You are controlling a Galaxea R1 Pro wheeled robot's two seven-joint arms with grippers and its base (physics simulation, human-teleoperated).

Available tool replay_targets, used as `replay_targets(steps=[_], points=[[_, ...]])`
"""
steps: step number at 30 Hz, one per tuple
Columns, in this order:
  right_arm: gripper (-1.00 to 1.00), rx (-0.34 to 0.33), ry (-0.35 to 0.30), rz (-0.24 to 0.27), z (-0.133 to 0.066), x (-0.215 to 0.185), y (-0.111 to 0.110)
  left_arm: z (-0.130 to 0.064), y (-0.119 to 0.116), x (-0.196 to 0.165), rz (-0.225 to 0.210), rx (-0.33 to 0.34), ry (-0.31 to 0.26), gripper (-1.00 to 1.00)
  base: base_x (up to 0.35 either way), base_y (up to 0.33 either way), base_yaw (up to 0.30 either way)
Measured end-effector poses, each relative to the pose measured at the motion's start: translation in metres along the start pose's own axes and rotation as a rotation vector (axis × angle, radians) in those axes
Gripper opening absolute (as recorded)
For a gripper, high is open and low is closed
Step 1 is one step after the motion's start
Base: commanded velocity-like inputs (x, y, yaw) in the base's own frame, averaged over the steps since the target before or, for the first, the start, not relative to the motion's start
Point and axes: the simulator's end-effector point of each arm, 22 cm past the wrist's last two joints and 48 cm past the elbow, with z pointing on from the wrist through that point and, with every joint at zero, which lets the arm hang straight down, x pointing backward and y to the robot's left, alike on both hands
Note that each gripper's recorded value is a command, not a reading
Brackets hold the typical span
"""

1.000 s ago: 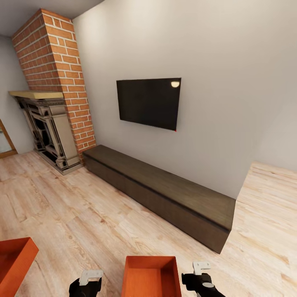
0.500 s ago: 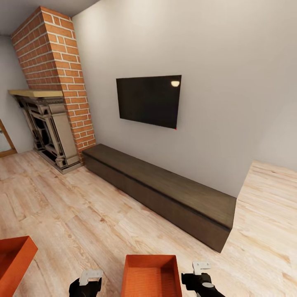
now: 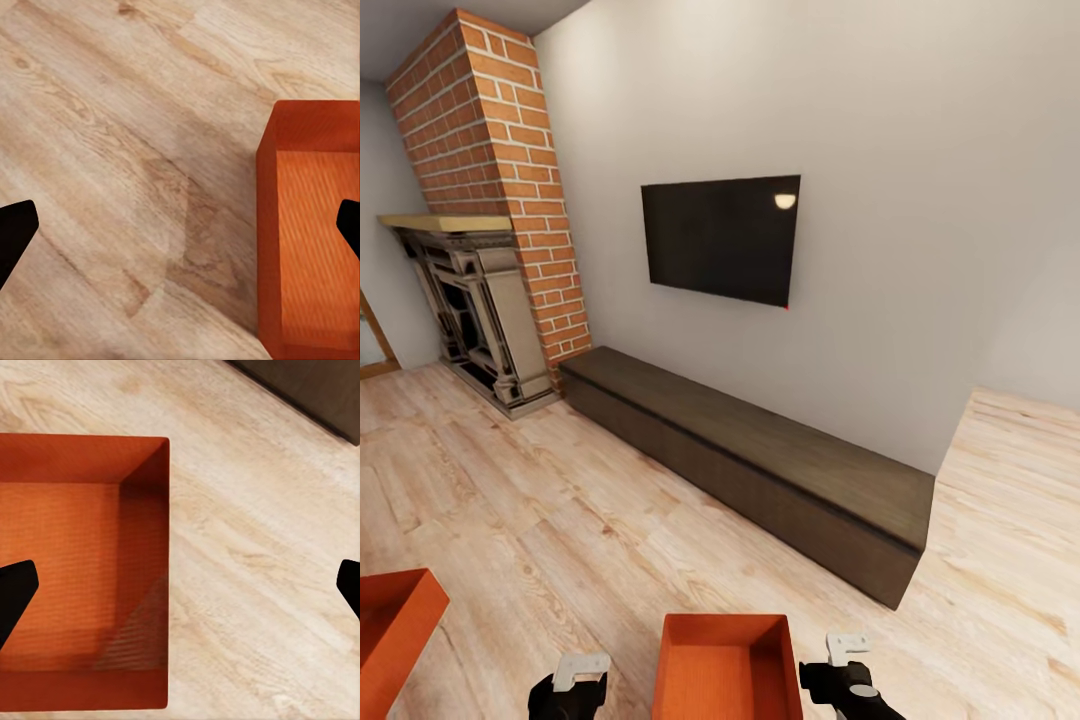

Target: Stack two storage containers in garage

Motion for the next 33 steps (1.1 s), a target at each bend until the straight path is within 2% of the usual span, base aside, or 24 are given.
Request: replay_targets(steps=[6,13,33], points=[[1.0,0.0,-0.001,-0.003,0.008,0.006,0.0,0.007,-0.004,0.006,-0.001,0.004,-0.002,1.0,0.0,0.0,0.0],[1.0,-0.001,-0.001,-0.004,0.017,0.013,0.001,0.014,-0.023,0.012,-0.01,0.027,-0.005,1.0,0.0,0.0,0.0],[1.0,0.0,-0.002,-0.004,0.044,0.034,0.002,0.038,-0.027,0.037,-0.01,0.028,-0.007,1.0,0.0,0.0,0.0]])
